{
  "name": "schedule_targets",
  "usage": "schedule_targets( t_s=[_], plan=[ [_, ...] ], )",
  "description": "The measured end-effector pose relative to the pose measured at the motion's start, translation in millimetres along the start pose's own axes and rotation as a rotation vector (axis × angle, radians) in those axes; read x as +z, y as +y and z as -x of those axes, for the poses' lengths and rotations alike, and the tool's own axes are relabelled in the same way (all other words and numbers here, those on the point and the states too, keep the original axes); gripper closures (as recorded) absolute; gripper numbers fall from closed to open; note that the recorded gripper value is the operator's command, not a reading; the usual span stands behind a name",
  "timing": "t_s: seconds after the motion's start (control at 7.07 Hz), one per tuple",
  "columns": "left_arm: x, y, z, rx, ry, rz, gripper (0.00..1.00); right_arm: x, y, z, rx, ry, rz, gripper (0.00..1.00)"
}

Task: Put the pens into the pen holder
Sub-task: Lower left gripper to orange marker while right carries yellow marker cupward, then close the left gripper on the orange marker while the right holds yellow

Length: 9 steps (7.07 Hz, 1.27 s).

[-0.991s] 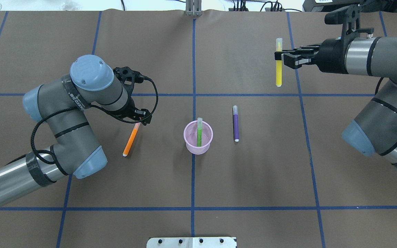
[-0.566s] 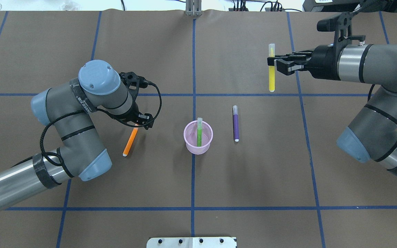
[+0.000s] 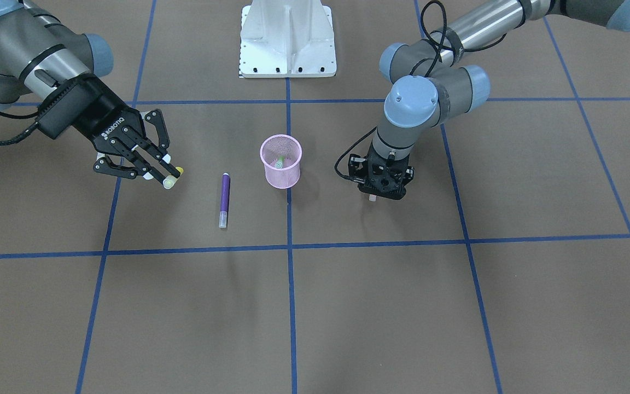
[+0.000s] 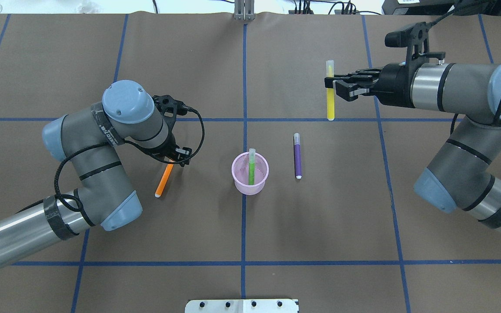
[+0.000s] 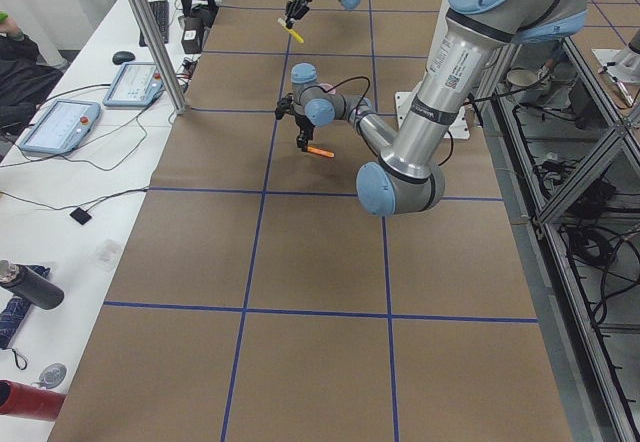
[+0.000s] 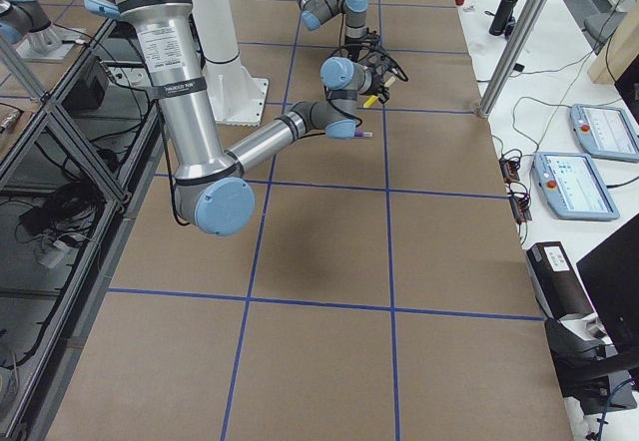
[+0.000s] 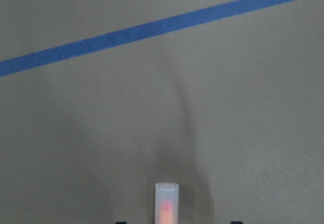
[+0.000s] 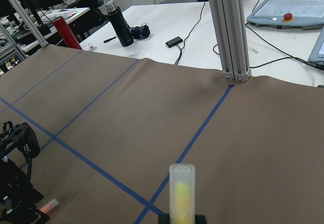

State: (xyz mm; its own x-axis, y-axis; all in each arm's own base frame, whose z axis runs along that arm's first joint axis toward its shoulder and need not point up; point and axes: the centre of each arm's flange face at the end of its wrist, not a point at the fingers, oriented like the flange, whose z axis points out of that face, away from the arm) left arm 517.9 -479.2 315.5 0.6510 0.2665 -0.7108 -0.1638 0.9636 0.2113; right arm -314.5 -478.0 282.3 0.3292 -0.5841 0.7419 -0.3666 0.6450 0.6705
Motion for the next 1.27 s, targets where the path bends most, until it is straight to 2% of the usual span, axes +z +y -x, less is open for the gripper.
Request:
schedule_targets(
  t_s=[1.27],
  plan=[
    [4.2, 2.0, 4.8, 0.023, -0.008, 0.009, 0.52, 31.4, 14.1, 44.9, -0.005, -0.028, -0.018, 1.00]
  ],
)
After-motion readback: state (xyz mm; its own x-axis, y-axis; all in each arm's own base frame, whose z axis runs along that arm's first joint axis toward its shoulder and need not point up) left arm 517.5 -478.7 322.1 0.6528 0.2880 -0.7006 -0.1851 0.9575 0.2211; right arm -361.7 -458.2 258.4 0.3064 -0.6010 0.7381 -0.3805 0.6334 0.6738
